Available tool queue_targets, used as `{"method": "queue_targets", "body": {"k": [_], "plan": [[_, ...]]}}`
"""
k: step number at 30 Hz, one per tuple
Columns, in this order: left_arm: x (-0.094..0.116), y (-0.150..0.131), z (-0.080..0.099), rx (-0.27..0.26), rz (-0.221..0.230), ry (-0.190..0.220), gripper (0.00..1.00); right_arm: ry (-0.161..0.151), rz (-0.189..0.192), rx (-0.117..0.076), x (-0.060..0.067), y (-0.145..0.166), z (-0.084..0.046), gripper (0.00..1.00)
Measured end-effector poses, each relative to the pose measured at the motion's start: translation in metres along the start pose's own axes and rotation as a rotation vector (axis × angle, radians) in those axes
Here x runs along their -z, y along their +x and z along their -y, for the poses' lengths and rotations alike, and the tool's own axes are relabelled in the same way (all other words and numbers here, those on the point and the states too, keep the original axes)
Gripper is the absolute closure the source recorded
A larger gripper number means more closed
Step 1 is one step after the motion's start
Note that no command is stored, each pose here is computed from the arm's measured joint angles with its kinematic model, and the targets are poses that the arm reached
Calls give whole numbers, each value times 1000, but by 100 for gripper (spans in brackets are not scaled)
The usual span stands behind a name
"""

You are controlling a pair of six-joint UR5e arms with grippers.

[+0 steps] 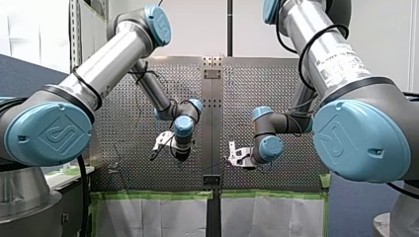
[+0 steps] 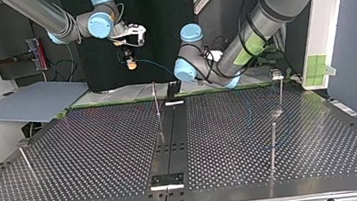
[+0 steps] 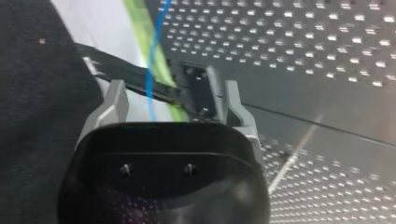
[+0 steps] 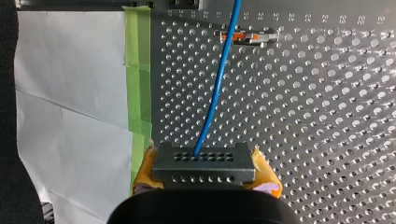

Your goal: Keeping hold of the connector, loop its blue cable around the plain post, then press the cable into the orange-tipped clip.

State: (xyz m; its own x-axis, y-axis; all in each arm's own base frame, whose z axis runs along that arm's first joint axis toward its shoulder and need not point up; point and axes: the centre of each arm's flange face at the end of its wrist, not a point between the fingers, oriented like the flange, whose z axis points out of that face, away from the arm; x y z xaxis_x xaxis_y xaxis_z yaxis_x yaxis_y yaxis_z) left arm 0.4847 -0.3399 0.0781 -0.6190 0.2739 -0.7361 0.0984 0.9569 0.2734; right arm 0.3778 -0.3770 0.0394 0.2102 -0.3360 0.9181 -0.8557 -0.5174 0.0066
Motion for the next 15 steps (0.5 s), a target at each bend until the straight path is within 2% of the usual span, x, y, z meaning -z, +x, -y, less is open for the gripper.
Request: {"method": "queue_targets", "body": {"k": [5, 15], "plan": [[-7, 14, 3, -34, -63, 8, 0, 3, -1, 1, 0, 0, 1, 100], [-6, 2, 4, -45, -119, 45, 0, 17, -2, 2, 0, 0, 4, 100]]}}
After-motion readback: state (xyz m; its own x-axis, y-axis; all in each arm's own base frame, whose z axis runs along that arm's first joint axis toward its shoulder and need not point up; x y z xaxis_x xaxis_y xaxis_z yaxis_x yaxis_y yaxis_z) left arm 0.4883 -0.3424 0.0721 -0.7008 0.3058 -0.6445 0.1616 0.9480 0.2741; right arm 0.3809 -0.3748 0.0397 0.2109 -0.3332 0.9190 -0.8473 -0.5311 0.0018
